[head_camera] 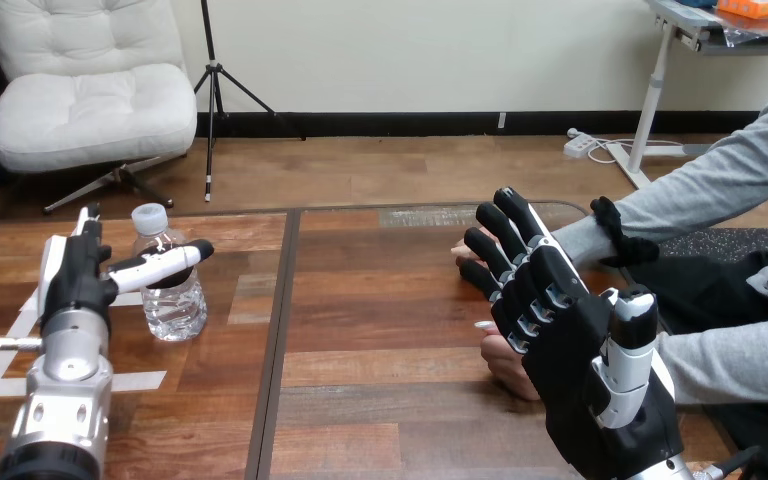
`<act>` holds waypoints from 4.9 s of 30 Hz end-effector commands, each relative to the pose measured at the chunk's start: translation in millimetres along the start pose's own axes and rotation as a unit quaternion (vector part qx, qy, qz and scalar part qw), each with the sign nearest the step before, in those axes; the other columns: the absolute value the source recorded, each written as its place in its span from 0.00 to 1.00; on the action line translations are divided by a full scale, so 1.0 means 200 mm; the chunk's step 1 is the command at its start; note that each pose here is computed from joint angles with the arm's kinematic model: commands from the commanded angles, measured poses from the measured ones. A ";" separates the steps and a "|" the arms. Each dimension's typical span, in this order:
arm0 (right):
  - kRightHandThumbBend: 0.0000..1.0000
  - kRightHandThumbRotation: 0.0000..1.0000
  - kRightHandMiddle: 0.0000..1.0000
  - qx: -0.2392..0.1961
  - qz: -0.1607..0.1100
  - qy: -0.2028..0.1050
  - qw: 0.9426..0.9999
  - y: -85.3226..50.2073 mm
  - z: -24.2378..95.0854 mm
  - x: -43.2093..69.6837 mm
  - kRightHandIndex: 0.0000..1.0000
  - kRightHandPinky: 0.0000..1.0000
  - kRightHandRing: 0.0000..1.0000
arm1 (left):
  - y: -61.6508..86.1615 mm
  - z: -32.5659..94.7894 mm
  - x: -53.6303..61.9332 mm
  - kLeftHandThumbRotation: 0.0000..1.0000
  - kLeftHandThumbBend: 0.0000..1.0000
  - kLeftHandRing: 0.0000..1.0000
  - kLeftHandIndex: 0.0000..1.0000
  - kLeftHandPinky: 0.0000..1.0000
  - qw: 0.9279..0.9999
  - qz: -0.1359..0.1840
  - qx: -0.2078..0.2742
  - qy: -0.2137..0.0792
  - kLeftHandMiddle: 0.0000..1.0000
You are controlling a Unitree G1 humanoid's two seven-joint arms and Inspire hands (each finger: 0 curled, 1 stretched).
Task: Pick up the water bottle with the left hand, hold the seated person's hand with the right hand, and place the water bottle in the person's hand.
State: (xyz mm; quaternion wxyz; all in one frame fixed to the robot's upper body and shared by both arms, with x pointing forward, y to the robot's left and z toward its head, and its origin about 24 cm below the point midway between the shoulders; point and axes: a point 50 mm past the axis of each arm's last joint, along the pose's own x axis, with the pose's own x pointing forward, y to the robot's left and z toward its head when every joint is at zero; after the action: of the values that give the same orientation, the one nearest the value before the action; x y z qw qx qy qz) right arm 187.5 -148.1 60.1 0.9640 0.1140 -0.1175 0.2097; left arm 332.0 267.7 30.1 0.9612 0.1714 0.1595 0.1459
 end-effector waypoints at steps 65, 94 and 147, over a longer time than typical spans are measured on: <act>1.00 1.00 1.00 -0.015 0.010 -0.052 0.998 0.02 0.10 0.04 1.00 1.00 1.00 | -0.08 0.31 0.05 0.14 0.90 0.86 0.88 0.77 0.995 0.001 0.094 -0.039 0.88; 1.00 1.00 1.00 -0.014 0.009 -0.054 0.998 0.01 0.09 0.04 1.00 1.00 1.00 | -0.05 0.37 0.01 0.02 0.90 0.54 0.74 0.42 0.984 -0.007 0.177 0.001 0.62; 1.00 1.00 1.00 -0.013 0.007 -0.051 0.999 0.01 0.09 0.04 1.00 1.00 1.00 | -0.02 0.35 -0.05 0.00 0.76 0.43 0.47 0.38 0.986 0.053 0.138 -0.074 0.47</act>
State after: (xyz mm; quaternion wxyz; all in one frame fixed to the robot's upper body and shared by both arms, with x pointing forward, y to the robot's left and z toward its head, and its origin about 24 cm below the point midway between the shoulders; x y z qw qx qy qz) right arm 184.9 -149.5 66.4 0.9632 0.1119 -0.1304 0.2068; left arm 342.0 246.0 69.2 0.9209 0.3238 0.1526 0.1543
